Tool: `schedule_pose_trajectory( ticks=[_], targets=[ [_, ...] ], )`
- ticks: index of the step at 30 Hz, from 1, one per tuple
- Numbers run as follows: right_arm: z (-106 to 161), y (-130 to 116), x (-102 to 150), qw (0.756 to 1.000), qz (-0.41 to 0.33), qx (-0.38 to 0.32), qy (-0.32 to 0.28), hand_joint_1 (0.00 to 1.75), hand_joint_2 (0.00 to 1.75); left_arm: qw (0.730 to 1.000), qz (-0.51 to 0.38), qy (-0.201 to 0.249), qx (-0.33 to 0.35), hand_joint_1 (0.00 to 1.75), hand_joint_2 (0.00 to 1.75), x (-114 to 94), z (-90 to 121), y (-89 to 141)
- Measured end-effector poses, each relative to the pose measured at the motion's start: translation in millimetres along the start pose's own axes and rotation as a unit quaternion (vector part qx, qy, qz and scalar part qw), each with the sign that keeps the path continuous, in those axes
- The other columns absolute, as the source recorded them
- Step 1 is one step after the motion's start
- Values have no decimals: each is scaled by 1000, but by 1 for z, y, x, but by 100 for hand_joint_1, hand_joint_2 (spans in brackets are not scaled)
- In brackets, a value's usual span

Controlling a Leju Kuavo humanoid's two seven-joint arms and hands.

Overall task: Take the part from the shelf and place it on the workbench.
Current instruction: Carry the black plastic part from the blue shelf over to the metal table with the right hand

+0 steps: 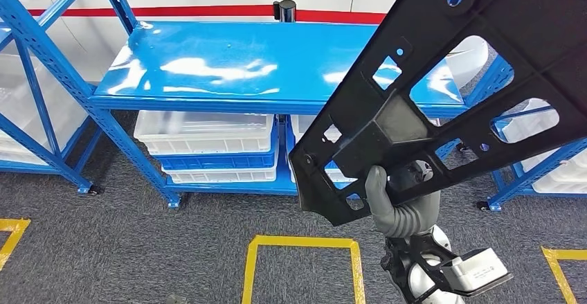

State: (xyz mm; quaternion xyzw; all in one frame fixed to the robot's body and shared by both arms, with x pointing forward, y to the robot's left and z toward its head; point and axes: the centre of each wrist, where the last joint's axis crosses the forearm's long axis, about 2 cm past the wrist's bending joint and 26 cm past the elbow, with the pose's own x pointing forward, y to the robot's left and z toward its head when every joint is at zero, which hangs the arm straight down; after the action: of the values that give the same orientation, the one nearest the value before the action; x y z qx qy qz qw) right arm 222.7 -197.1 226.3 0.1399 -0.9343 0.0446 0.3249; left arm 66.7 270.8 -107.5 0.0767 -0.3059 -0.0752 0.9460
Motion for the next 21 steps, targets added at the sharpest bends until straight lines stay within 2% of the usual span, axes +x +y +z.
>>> schedule_pose_trajectory(
  ticks=[12, 21],
  targets=[
    [0, -9, -1, 995, 68, -64, 17, 175, 175, 1000, 6, 0, 1, 0, 175, 0, 1, -2],
    [0, -12, -2, 995, 71, -70, 21, 175, 175, 1000, 7, 0, 1, 0, 175, 0, 0, -3]
  ],
)
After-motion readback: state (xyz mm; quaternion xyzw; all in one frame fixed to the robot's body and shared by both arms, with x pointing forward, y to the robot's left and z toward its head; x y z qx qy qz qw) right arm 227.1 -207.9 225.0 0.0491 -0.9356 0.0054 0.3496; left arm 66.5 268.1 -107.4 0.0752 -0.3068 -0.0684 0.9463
